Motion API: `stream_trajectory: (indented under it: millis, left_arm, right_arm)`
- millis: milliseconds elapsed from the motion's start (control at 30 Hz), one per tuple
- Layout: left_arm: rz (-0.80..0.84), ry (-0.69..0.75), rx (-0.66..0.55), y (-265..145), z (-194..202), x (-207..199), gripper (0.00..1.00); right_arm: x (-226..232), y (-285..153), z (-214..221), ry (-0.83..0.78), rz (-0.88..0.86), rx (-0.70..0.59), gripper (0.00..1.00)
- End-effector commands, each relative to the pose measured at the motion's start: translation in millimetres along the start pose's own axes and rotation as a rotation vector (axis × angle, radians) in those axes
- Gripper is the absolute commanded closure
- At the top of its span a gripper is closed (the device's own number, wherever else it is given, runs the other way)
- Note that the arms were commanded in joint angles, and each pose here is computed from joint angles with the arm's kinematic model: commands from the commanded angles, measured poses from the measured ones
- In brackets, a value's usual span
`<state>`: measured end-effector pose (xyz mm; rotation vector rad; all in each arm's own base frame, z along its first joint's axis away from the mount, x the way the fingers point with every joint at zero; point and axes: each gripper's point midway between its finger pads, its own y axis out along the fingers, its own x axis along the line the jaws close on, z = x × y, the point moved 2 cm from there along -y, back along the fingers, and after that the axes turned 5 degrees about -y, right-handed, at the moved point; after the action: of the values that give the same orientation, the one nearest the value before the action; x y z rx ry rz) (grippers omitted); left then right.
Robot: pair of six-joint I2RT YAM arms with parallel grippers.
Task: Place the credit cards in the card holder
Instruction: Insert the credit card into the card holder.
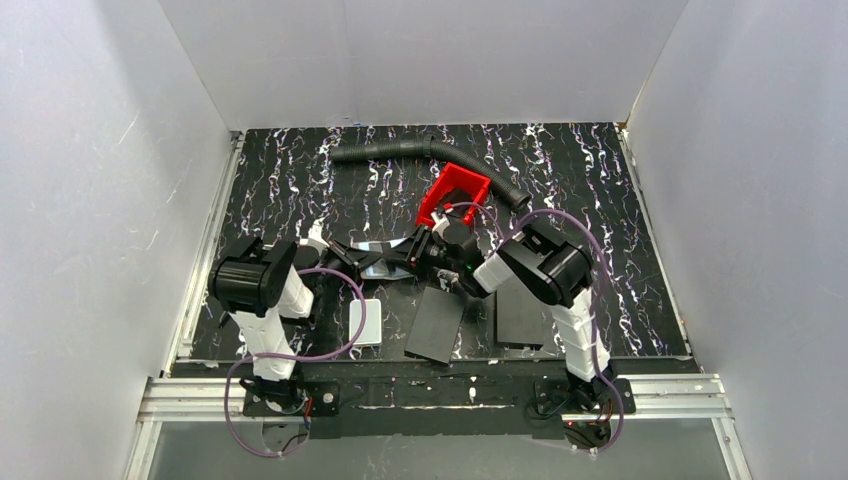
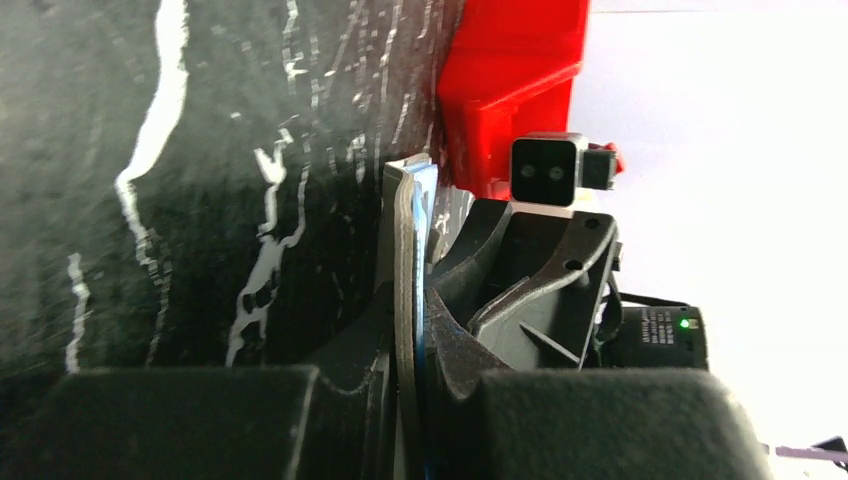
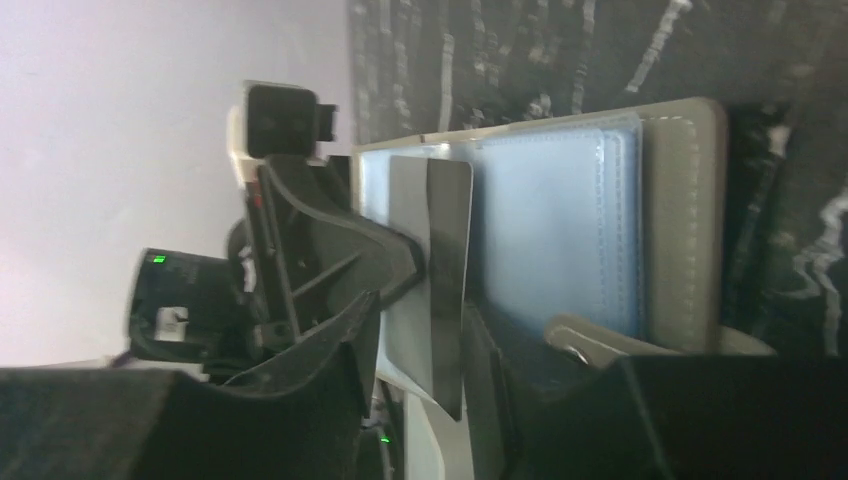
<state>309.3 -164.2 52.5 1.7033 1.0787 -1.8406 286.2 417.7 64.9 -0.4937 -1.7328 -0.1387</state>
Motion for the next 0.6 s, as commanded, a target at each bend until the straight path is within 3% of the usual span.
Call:
stream_trajectory:
  millis: [0, 200, 300, 433, 567]
  left_arm:
    - [0.005, 0.047, 0.027, -3.3, 5.7, 3.6, 1.0]
    - [-0.014, 0.052, 0.047, -3.7, 9.3, 11.9, 1.0]
    - [-0.014, 0.055, 0.054, -3.5, 10.1, 12.4, 1.0]
    - [-0.016, 0.061, 0.058, -5.0, 11.4, 13.3, 1.0]
    - [-0.022, 0.05, 0.061, -5.5, 12.1, 15.3, 0.85]
  right_arm:
    - [-72.7, -25.5, 21.6, -0.084, 0.401, 0.16, 0.51]
    - [-79.8, -32.0, 9.3, -0.309, 0.557, 0.258, 0.4]
    - [-84.1, -31.4, 7.0, -0.358, 0.59, 0.296, 0.45]
    - [-88.0, -33.4, 4.1, -0.39, 0.613, 0.3, 0.6]
    - [-84.9, -36.9, -0.6, -0.425, 0.628, 0.292, 0.58]
